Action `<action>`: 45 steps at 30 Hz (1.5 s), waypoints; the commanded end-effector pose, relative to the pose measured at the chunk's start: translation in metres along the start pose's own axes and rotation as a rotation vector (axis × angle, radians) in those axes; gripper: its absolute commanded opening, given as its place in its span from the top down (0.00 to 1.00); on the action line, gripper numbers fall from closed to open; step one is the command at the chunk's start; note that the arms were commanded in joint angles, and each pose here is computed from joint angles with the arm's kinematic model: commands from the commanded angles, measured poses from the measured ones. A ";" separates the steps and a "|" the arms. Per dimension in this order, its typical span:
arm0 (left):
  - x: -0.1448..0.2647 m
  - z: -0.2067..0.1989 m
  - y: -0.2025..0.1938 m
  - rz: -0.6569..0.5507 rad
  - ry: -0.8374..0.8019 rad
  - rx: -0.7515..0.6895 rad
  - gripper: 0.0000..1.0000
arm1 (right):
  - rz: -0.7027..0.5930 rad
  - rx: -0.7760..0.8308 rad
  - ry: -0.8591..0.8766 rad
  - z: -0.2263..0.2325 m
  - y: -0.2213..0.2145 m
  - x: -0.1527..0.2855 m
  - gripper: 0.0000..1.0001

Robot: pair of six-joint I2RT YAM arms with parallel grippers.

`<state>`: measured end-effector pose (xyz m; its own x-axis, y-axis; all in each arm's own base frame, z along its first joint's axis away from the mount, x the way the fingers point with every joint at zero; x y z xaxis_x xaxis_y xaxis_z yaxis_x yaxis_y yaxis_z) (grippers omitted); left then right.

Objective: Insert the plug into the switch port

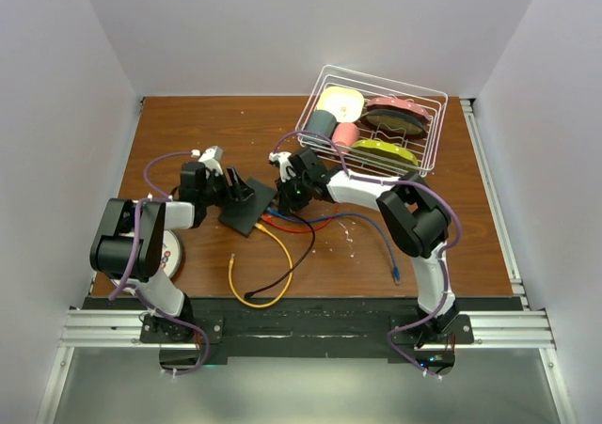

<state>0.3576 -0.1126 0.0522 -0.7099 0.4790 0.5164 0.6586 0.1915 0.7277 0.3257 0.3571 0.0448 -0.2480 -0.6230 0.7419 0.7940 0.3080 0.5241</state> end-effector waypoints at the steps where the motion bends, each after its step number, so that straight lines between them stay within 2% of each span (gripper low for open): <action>1: 0.001 -0.037 -0.009 0.033 -0.219 0.023 0.35 | -0.015 0.097 0.075 0.017 -0.015 -0.021 1.00; 12: 0.006 -0.049 -0.010 0.025 -0.304 0.018 0.42 | -0.066 0.133 0.077 0.015 -0.013 -0.021 1.00; 26: 0.017 -0.063 -0.014 0.004 -0.410 -0.029 0.45 | -0.086 0.202 0.105 0.021 -0.004 -0.012 1.00; 38: 0.026 -0.069 -0.008 -0.021 -0.429 -0.087 0.45 | -0.044 0.254 -0.052 0.003 0.001 0.002 1.00; 45: 0.025 -0.074 -0.011 -0.011 -0.452 -0.103 0.45 | -0.041 0.285 -0.067 0.005 0.006 0.010 1.00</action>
<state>0.3487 -0.1198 0.0664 -0.7158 0.5875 0.3775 0.5737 0.1865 0.7975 0.3211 0.3446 0.0459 -0.2904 -0.5821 0.7595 0.6633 0.4496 0.5982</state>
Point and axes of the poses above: each gripper's point midway between its finger pads, its own x axis back along the fingers, its own z axis along the line the jaws close on, y = z × x, the point moved 3 cm from there along x, back along the fingers, and after that the axes turned 9 degrees about -x, right-handed, at the moved point
